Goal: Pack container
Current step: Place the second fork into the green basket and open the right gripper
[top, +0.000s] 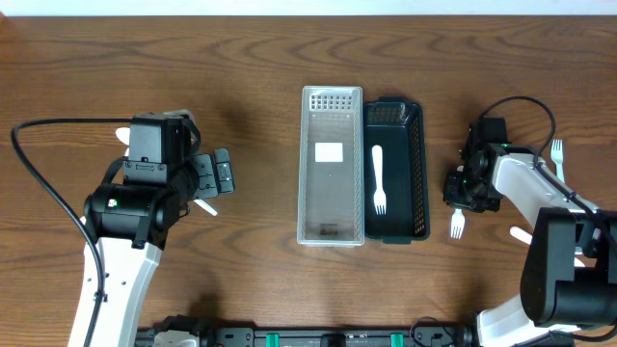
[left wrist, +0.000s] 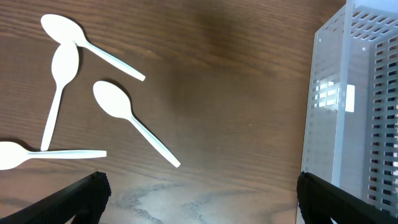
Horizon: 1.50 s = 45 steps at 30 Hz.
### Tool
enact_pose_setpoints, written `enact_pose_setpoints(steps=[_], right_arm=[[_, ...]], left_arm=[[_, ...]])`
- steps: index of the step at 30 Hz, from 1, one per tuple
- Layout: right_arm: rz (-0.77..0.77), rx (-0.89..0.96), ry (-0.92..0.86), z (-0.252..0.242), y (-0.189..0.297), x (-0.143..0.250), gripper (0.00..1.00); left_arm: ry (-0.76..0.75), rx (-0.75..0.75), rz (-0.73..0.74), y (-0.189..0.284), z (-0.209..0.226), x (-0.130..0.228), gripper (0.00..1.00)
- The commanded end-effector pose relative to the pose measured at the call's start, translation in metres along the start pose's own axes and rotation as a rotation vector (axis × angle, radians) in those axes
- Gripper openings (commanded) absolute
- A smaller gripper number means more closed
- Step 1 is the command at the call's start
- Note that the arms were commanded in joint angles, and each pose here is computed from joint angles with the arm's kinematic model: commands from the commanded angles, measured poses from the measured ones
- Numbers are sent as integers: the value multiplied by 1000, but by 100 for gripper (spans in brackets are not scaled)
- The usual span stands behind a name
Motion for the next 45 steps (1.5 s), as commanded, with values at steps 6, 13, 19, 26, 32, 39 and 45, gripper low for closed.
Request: enact_pose_setpoints(steps=[6,13,19,26,32,39,45], right_arm=[[65,-16,-17,-2,-17,8,10],[36,-19,-17,-2,-16,2,1],[6,-23,-15,0,1,-11,1],[-111,-38,1,8,75,-44,1],[-319,-82,78,37,158,-58,1],[-275,-118,222,97,150,-41,2],[-193,-66,240,132,119,-29,1]], left_arm=[[-5,-5,-29,6,0,-7,98],[-5,-5,-29,6,0,-7,98],[-5,-5,-29,6,0,-7,98],[-5,-5,-29,6,0,-7,98],[-5,-5,-29,6,0,-7,98],[-5,-5,-29,6,0,-7,98],[-5,-5,-29,6,0,-7,98]])
Point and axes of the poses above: each gripper's point midway between its finger pads, its own y axis back along the fingers, its own z axis along the line the jaws close on, x = y × z, the point moved 9 cm from there along y, back along the fingers, and after that the axes turned 5 degrees about y, right-handed, at the moved point
